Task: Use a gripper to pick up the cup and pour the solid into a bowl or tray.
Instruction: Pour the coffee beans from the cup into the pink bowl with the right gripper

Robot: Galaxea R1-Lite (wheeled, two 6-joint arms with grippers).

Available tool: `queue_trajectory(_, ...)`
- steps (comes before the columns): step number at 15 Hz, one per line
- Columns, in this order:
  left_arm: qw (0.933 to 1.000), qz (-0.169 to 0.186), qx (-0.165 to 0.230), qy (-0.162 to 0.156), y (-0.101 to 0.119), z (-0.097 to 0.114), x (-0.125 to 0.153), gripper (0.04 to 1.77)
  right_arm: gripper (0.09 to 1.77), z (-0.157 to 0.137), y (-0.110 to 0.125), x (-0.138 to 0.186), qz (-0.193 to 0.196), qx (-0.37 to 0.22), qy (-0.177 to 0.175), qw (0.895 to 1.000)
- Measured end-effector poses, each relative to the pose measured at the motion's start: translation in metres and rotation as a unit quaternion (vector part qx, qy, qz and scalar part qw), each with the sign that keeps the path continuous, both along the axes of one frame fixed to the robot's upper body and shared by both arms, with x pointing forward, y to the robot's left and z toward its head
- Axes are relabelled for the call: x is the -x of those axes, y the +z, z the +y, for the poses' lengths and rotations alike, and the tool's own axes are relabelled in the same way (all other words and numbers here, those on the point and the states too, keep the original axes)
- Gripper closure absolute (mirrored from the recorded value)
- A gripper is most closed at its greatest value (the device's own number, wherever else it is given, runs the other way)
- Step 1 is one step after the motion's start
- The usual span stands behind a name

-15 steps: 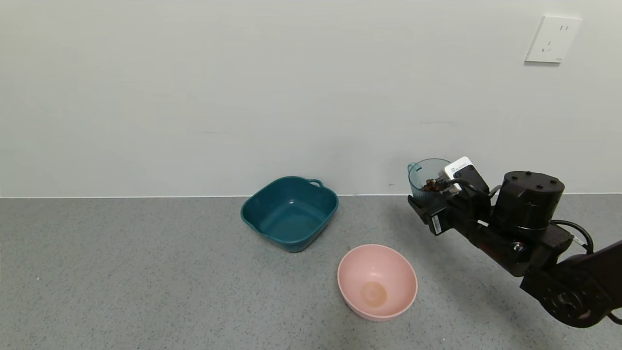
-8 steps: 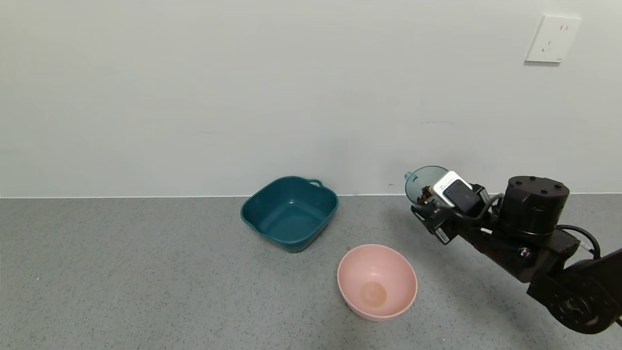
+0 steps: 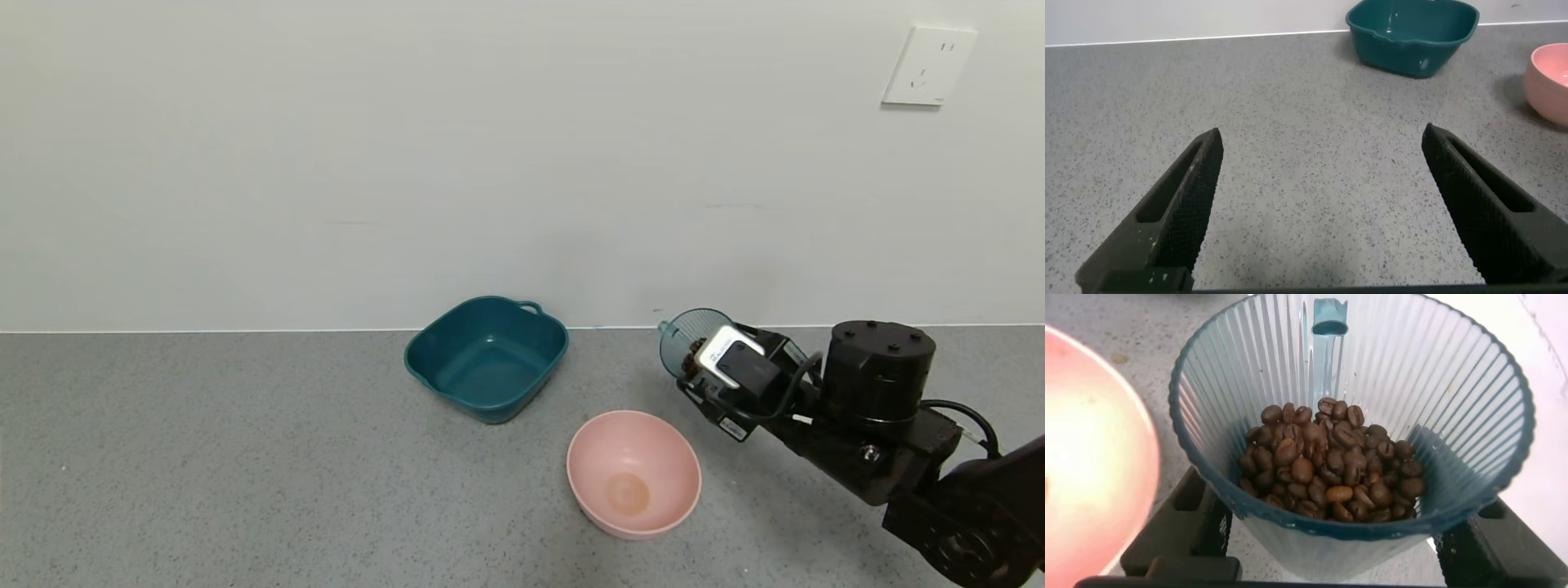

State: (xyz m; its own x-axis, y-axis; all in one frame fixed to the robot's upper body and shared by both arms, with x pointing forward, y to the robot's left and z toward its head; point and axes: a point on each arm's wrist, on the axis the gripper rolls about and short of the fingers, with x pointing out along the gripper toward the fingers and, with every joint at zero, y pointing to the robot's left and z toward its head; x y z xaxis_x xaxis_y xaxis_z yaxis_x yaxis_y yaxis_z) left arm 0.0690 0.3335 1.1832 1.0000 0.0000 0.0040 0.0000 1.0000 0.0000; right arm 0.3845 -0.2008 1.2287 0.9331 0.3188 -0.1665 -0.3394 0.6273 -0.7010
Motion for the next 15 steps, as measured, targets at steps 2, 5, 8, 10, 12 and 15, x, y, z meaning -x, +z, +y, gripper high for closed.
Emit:
queue_trajectory(2, 1.0, 0.0, 0.0, 0.0, 0.0, 0.0, 0.0, 0.06, 0.49, 0.002, -0.003, 0.002, -0.005, 0.031, 0.004, 1.0)
queue_trajectory(5, 1.0, 0.0, 0.0, 0.0, 0.0, 0.0, 0.0, 0.06, 0.49, 0.001, -0.008, 0.006, -0.011, 0.082, 0.015, 0.996)
queue_trajectory(8, 1.0, 0.0, 0.0, 0.0, 0.0, 0.0, 0.0, 0.06, 0.49, -0.001, -0.013, 0.012, -0.013, 0.128, 0.025, 0.991)
queue_trajectory(10, 1.0, 0.0, 0.0, 0.0, 0.0, 0.0, 0.0, 0.06, 0.49, -0.002, -0.016, 0.014, -0.013, 0.148, 0.029, 0.989)
queue_trajectory(12, 1.0, 0.0, 0.0, 0.0, 0.0, 0.0, 0.0, 0.06, 0.49, -0.002, -0.017, 0.016, -0.016, 0.162, 0.032, 0.986)
queue_trajectory(15, 1.0, 0.0, 0.0, 0.0, 0.0, 0.0, 0.0, 0.06, 0.49, -0.003, -0.02, 0.018, -0.021, 0.191, 0.038, 0.981)
